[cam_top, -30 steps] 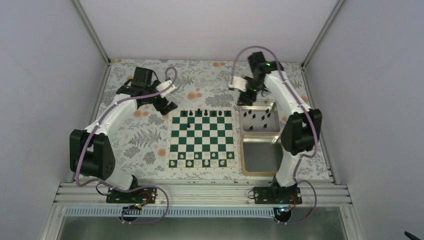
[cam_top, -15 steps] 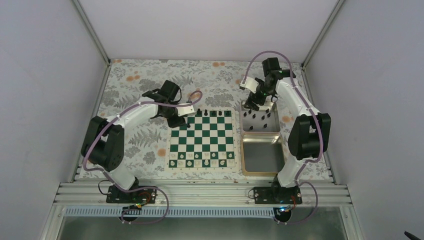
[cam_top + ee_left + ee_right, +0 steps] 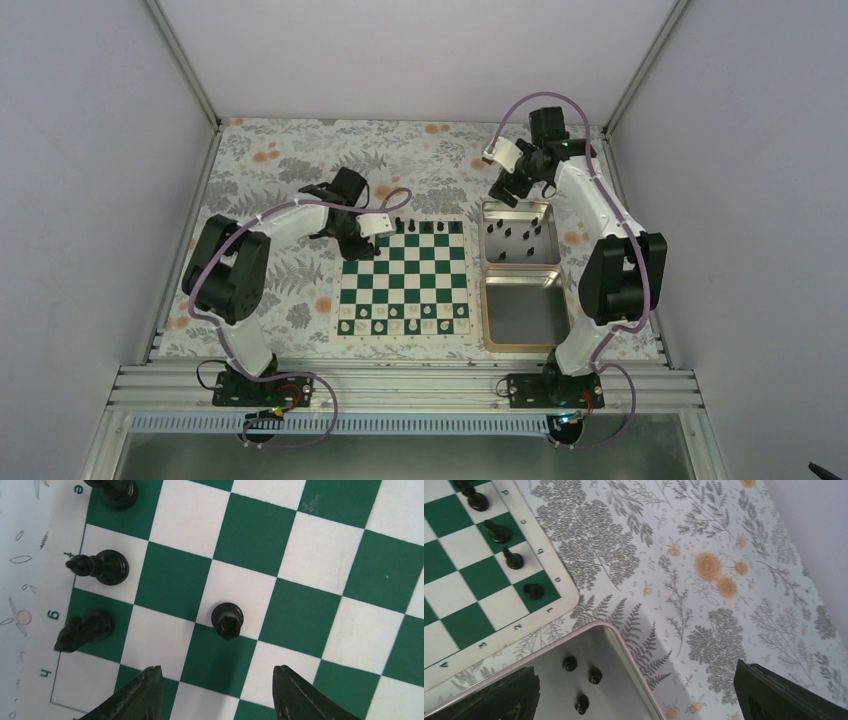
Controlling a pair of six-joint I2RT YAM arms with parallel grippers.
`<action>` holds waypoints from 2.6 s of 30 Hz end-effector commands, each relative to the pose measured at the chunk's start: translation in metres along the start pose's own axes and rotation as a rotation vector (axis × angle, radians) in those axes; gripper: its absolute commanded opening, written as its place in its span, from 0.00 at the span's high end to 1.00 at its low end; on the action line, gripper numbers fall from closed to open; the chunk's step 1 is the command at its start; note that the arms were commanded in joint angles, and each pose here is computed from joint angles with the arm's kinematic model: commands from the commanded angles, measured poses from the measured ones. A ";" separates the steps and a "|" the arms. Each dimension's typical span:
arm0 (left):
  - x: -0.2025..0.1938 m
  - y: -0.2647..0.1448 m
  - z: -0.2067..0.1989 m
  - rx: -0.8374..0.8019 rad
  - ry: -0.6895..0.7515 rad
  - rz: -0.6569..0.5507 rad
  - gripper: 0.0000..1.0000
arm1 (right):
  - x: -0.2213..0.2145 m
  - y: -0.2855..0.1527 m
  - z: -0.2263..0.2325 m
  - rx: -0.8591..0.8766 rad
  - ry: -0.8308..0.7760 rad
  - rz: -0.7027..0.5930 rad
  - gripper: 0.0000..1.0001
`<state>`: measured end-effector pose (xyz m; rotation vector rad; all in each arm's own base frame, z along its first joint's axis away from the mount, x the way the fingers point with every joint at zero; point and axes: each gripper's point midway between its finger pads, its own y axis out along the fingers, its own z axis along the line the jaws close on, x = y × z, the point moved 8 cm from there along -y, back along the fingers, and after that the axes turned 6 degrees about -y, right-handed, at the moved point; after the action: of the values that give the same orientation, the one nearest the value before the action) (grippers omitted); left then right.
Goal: Set up the chess pieces on the board
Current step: Pick up the chess piece from the chessboard, then place the chess piece on the chessboard.
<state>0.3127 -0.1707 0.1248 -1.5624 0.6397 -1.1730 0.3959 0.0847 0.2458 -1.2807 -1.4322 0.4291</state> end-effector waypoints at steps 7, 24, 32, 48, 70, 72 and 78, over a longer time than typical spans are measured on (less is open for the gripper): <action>0.020 0.015 0.008 -0.004 0.026 -0.041 0.43 | -0.010 -0.002 -0.019 -0.147 0.062 0.046 0.00; 0.021 0.029 0.002 -0.063 0.054 -0.007 0.62 | -0.009 -0.006 -0.019 -0.153 0.058 0.038 0.00; 0.025 0.020 0.001 -0.051 0.058 -0.023 0.75 | -0.009 -0.006 -0.017 -0.145 0.055 0.040 0.00; 0.015 -0.001 -0.004 0.020 0.043 -0.015 0.89 | -0.009 -0.008 -0.017 -0.141 0.056 0.036 0.00; -0.016 -0.033 0.073 0.098 -0.097 -0.064 0.89 | -0.006 -0.012 -0.016 -0.135 0.055 0.019 0.00; -0.017 -0.027 0.073 0.084 -0.099 -0.062 0.89 | -0.007 -0.011 -0.016 -0.133 0.057 0.024 0.00; -0.019 -0.018 0.074 0.077 -0.104 -0.056 0.89 | -0.007 -0.010 -0.016 -0.133 0.058 0.027 0.00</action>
<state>0.3673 -0.1143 0.1337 -1.5567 0.4875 -1.0974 0.4068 0.0717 0.2467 -1.4168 -1.4073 0.3485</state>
